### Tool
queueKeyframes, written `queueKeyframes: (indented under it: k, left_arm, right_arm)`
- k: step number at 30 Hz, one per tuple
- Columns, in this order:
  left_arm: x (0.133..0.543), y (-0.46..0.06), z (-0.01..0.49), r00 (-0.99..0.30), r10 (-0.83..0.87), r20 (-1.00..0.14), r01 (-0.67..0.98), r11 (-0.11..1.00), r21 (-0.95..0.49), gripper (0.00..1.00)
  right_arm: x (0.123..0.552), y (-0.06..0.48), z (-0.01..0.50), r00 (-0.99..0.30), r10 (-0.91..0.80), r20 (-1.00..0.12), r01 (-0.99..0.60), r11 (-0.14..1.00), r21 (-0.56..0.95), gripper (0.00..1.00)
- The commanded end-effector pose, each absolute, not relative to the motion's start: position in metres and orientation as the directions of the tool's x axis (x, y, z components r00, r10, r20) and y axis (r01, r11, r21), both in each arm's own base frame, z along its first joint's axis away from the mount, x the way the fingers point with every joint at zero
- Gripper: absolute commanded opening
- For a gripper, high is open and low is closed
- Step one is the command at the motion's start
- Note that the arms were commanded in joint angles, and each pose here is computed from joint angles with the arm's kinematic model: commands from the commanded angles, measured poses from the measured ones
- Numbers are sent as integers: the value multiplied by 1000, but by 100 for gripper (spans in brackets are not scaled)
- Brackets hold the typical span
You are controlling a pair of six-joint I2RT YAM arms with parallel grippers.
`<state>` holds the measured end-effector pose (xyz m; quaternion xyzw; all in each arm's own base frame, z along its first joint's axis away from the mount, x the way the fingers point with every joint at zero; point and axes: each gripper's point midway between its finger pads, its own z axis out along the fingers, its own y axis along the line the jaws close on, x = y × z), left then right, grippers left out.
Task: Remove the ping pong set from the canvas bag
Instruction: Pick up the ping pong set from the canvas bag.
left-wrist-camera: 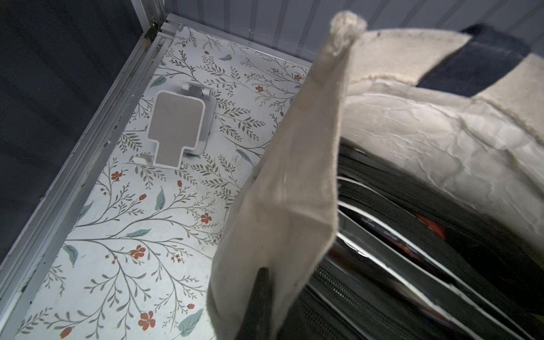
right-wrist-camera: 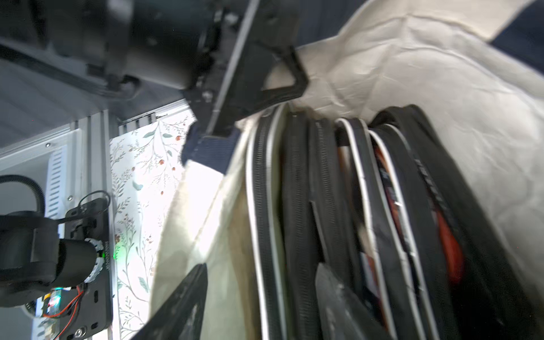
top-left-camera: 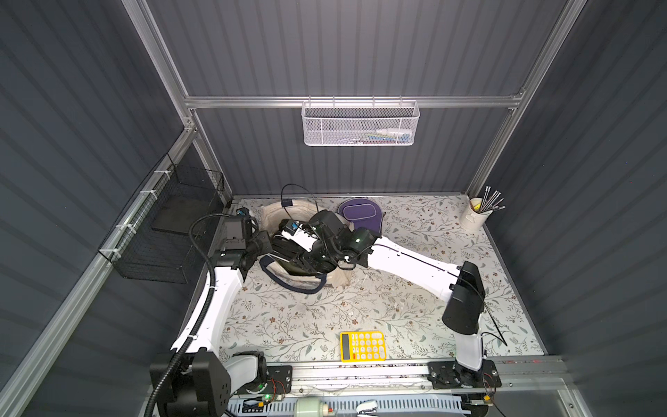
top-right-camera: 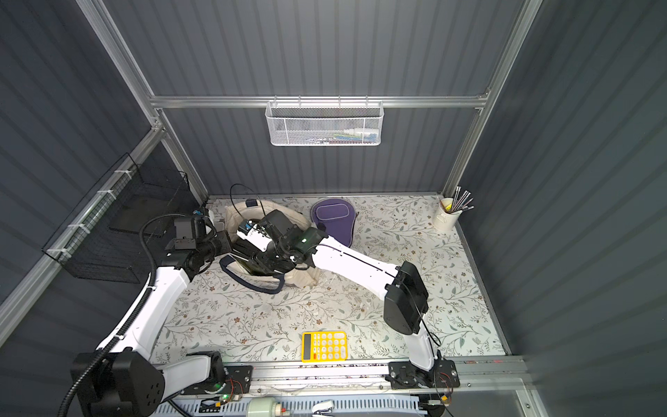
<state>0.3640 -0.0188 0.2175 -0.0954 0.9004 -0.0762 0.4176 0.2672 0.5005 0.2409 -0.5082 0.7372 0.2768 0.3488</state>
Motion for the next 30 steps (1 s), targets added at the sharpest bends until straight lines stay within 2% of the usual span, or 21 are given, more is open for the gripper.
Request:
queueKeyframes:
  k: [1, 10, 15, 22, 25, 28, 30]
  left_arm:
    - [348, -27, 207, -689, -230, -687, -86, 968, -238, 0]
    - [347, -31, 207, -696, -241, -676, -82, 963, -258, 0]
    - [345, -30, 208, -694, -242, -678, -85, 963, -257, 0]
    - [346, -30, 213, -687, -246, -684, -82, 961, -263, 0]
    - [347, -31, 216, -685, -250, -685, -81, 960, -269, 0]
    - [346, -31, 217, -685, -253, -683, -84, 959, -271, 0]
    - [346, -31, 217, -686, -254, -682, -85, 959, -271, 0]
  right_arm:
    - [262, 513, 236, -204, -561, -802, -952, 303, 30, 59]
    - [285, 525, 224, -182, -526, -831, -925, 379, -37, 40]
    - [292, 534, 216, -181, -518, -836, -920, 390, -42, 39]
    - [295, 538, 205, -187, -521, -833, -918, 395, -41, 48]
    - [299, 537, 196, -192, -528, -827, -911, 410, -50, 48]
    - [303, 539, 187, -197, -525, -828, -904, 425, -55, 39]
    - [306, 541, 183, -200, -522, -829, -899, 434, -56, 26]
